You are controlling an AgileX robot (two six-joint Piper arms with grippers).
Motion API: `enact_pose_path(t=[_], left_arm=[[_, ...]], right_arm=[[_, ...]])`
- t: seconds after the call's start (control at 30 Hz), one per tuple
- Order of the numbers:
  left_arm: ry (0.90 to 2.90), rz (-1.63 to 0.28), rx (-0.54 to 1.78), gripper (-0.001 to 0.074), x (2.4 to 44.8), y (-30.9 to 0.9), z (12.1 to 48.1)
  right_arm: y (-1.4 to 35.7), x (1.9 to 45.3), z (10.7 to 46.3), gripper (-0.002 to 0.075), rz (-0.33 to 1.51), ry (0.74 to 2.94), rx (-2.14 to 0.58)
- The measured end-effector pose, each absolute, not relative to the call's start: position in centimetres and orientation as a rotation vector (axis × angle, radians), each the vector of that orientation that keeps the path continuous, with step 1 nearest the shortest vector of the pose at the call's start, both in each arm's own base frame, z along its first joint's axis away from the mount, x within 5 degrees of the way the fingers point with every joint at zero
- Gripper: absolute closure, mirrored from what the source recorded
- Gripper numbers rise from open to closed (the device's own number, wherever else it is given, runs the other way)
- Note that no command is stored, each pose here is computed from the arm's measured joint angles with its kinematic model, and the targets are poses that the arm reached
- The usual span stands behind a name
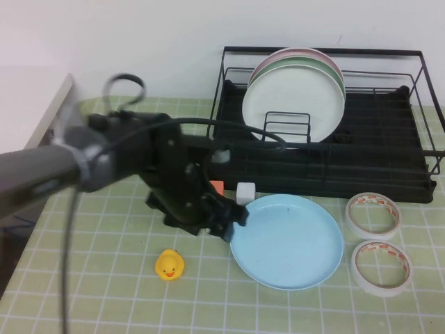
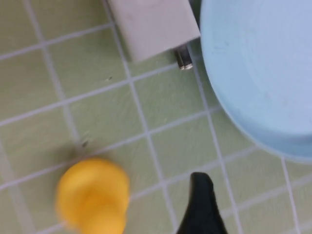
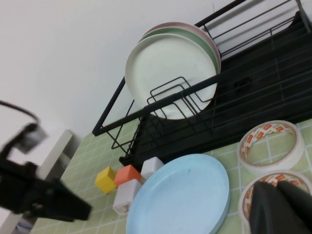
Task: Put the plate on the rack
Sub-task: Pick up the plate from the table
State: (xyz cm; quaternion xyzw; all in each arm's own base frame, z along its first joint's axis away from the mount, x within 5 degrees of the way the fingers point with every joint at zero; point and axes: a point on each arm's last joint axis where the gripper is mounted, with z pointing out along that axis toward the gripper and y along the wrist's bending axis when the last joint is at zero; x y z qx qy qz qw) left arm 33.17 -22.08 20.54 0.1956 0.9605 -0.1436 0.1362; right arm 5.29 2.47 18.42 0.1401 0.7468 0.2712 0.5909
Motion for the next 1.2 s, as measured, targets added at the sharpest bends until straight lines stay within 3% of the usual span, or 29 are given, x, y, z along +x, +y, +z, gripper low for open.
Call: enact_pose_path(t=[0.37, 0.77, 1.2], left_arm=[[2.838, -0.483, 0.434, 0.0326, 36.7, -24.7, 13.2], [2.798, -0.527, 0.347, 0.0342, 37.5, -25.2, 12.3], [2.804, -0.503, 0.512, 0.0405, 35.8, -27.2, 11.7]], right_arm=[[2.6, 5.2, 18.3, 0.0715, 0.644, 1.753, 0.316], [2.6, 5.2, 18.3, 0.0715, 0.644, 1.755, 0.313], [2.6, 5.2, 18.3, 0.0715, 0.629, 1.756, 0.294]])
